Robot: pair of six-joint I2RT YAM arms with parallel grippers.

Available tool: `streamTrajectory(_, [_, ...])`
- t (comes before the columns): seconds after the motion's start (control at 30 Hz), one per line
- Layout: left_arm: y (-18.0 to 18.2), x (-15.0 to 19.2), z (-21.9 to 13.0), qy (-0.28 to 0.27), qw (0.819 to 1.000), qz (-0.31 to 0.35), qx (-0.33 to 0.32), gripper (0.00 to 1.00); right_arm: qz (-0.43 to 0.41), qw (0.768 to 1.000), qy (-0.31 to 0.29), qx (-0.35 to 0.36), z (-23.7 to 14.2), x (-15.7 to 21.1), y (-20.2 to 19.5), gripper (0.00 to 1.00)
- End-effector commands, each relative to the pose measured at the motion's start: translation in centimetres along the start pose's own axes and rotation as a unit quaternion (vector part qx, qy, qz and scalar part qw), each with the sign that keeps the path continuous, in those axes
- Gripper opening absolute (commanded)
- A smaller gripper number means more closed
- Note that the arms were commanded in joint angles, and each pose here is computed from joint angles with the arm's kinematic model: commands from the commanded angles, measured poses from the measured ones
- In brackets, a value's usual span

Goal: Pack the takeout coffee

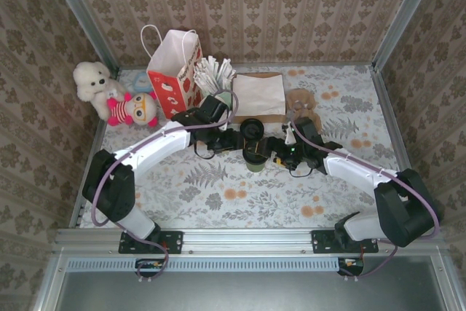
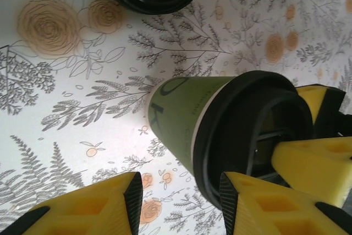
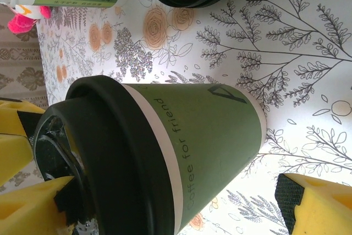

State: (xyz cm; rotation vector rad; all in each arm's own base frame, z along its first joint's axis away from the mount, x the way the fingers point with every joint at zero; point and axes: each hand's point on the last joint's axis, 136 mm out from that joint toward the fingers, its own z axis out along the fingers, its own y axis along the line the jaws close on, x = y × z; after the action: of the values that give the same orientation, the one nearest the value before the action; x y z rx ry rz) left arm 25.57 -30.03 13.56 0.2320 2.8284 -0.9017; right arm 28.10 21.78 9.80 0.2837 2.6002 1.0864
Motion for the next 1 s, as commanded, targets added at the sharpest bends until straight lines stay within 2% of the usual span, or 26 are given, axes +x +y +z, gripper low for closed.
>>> streamTrajectory(0.0, [-0.4,0.3,0.9,0.017,1.0,-0.009,0.02,0.44,0.009,1.0,0.014,0.016,0.5,0.6,-0.7,0.93])
streamTrajectory(0.53, [1.5,1.8,3.5,0.053,0.998,-0.033,0.009,0.43,0.017,0.999,0.017,0.031,0.7,1.1,-1.5,0.93])
streamTrajectory(0.77, [3.9,3.6,5.1,0.086,0.995,-0.047,-0.025,0.4,0.042,0.996,0.04,0.065,1.6,2.4,-3.8,0.91])
streamTrajectory(0.83, [3.8,3.3,4.6,0.086,0.995,-0.036,-0.033,0.39,0.042,0.997,0.038,0.055,1.5,2.3,-3.4,0.92])
streamTrajectory(0.97, [1.6,1.3,2.0,0.05,0.999,-0.006,-0.018,0.44,0.021,0.999,0.021,0.036,0.8,1.1,-1.4,0.92])
